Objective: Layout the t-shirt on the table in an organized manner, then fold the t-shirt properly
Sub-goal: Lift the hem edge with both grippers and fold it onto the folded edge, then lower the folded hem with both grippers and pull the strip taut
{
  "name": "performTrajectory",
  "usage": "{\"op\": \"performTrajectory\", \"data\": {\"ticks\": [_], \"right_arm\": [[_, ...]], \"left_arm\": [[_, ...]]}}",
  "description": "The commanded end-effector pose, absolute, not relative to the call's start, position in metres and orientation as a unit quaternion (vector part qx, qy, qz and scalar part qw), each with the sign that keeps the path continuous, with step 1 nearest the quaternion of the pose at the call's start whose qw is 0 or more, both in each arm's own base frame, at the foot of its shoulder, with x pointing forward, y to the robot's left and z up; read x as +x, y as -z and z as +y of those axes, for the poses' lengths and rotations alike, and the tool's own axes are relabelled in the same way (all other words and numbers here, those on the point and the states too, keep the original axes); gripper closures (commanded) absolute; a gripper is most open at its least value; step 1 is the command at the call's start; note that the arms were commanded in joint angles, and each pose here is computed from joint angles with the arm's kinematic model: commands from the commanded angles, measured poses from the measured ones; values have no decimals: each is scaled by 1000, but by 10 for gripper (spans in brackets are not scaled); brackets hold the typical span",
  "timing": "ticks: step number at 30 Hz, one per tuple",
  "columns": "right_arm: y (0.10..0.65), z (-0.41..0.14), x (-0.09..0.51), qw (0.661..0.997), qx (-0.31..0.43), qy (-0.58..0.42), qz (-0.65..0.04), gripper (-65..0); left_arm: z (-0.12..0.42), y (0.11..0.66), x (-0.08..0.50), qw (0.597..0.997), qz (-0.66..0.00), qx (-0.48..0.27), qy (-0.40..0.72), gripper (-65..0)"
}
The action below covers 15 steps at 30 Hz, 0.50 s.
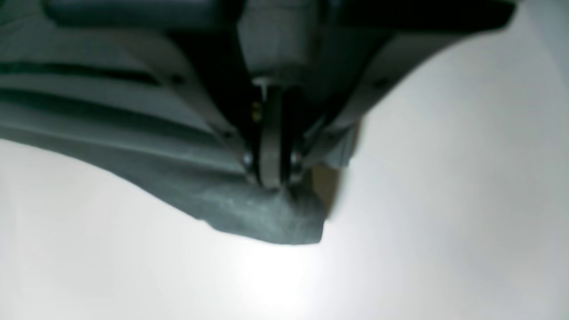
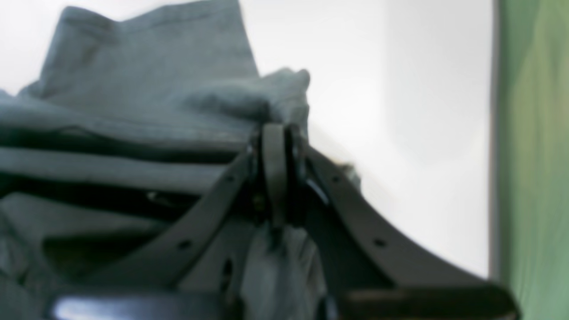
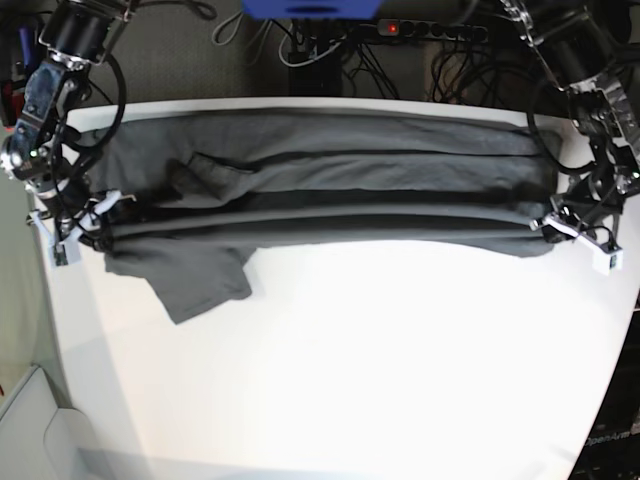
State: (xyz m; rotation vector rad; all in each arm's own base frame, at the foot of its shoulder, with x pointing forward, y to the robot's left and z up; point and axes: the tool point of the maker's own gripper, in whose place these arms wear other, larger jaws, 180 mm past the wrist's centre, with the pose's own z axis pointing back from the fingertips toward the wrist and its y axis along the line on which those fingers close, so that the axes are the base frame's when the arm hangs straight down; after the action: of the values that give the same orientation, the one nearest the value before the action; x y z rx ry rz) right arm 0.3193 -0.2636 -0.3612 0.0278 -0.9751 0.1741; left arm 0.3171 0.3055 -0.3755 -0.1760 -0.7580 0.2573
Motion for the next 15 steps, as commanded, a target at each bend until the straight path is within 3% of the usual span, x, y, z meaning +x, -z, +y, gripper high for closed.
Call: {"op": "performTrajectory", "data": {"ticks": [1, 11, 15], "right_arm": [[344, -269, 323, 867, 1, -90, -491, 0], [342, -255, 280, 871, -14, -119, -477, 0], [353, -258, 262, 891, -25, -128, -434, 0]], "left_arm": [[312, 361, 321, 913, -384, -74, -119, -11], [299, 374, 277, 938, -328, -60, -92, -11], [296, 376, 266, 950, -296, -57, -82, -11]]}}
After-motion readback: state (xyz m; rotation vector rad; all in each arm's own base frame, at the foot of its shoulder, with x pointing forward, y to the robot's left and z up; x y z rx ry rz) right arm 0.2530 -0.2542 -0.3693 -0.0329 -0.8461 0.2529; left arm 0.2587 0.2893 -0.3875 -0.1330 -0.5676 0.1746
